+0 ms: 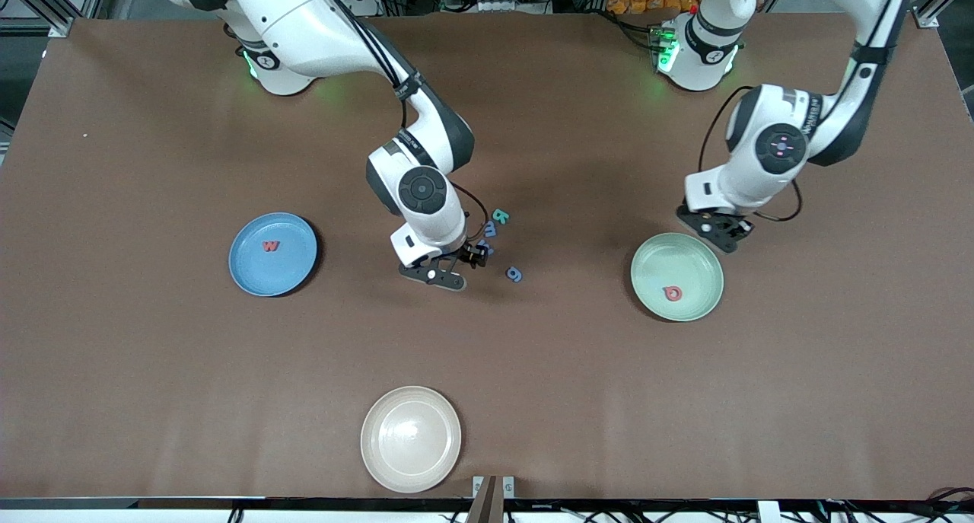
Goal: Sort upper and lower case letters into plates
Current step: 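Carry the H to the green plate while the right gripper reaches u, then close the right gripper on the yellow u and lift it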
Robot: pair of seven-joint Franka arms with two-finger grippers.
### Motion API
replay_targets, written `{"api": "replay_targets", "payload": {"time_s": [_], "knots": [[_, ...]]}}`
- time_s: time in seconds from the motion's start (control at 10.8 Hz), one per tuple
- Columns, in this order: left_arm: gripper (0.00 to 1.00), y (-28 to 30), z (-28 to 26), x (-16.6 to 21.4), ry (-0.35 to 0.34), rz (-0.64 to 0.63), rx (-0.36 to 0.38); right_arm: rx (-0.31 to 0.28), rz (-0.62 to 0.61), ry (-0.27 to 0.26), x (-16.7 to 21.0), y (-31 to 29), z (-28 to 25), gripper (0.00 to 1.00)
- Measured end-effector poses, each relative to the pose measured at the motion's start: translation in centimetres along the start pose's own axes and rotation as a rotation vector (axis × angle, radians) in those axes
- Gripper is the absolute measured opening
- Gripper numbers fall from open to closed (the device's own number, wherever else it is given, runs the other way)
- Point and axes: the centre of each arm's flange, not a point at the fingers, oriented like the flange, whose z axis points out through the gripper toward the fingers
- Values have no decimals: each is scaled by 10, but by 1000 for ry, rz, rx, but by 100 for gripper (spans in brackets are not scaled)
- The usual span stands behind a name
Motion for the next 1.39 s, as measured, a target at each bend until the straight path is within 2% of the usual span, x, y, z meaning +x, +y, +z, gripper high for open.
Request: {"api": "replay_targets", "payload": {"time_s": [0.19,0.83,0.93,1.2,1.3,1.39], "knots": [[40,-3,-2,1,7,-6,-3,12,-3,15,-3,-4,8,77],[41,-21,2,48,49,-13,-24,-31,-5,45,-17,-8,46,68],[48,-22,4,50,49,-14,-27,-31,-5,46,-17,-8,46,67],[90,-25,-1,53,60,-16,-20,-28,-5,48,-17,-8,46,63],[99,-26,-3,53,63,-17,-18,-27,-5,48,-17,-9,47,63],[100,-27,-6,53,64,-19,-16,-25,-6,50,-17,-9,48,61]]}}
